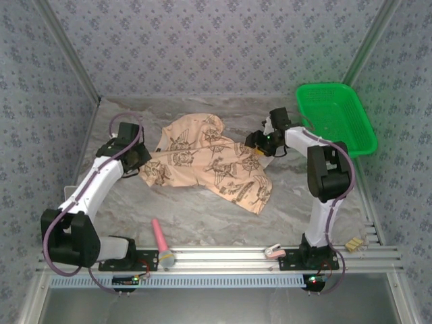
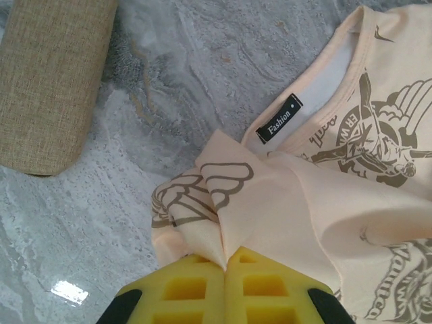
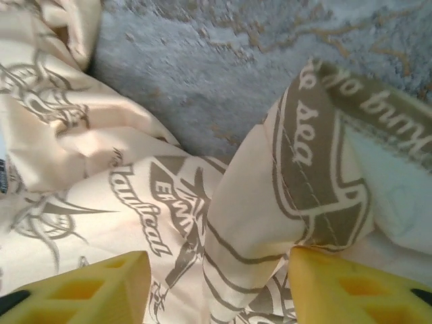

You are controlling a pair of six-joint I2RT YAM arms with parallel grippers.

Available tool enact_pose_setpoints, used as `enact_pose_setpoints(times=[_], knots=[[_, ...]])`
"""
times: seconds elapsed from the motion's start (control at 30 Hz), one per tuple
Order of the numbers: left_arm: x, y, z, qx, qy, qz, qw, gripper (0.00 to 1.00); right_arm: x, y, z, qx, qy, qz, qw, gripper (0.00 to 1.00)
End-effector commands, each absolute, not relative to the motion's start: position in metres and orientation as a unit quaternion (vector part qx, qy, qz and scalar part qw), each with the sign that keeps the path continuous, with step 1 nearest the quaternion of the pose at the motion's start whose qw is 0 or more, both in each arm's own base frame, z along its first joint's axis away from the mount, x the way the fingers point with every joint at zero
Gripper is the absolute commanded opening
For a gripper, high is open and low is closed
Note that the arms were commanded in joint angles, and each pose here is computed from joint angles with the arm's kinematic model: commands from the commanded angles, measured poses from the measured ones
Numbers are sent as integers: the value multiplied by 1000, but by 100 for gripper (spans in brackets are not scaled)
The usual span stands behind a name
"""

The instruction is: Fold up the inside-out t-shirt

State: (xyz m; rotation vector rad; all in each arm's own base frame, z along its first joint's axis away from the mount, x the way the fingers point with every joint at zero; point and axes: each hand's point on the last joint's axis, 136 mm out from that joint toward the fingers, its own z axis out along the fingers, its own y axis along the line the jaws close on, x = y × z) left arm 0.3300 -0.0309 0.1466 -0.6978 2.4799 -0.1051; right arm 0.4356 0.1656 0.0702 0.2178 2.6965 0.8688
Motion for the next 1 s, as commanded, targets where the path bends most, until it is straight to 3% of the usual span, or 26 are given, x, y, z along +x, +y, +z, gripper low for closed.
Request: enact_pose_setpoints(times=[0.0, 0.1, 0.17, 0.23, 0.33, 0.37, 0.57, 0.8, 0.97], knots=[[336, -35, 149, -262, 924, -61, 273, 0, 433, 156, 103, 23, 930, 315, 191, 63], [334, -32, 142, -262, 930, -58, 252, 4, 413, 145, 95, 11, 935, 304, 181, 67], [323, -27, 136, -267, 937, -47, 222, 28, 404, 145, 87, 5, 937, 304, 172, 66], [307, -24, 129, -276, 941, -43, 191, 65, 388, 150, 68, 5, 936, 320, 148, 66], [281, -30, 111, -296, 941, -59, 150, 98, 387, 154, 58, -4, 935, 326, 141, 63], [274, -32, 104, -302, 941, -67, 136, 100, 388, 155, 56, -8, 934, 325, 145, 63], [263, -48, 68, -327, 935, -110, 85, 96, 407, 156, 56, -32, 936, 309, 168, 55], [291, -61, 67, -326, 925, -158, 114, 46, 422, 155, 59, -58, 936, 293, 187, 55], [298, -54, 64, -310, 932, -141, 124, 35, 427, 158, 56, -65, 933, 301, 187, 55]])
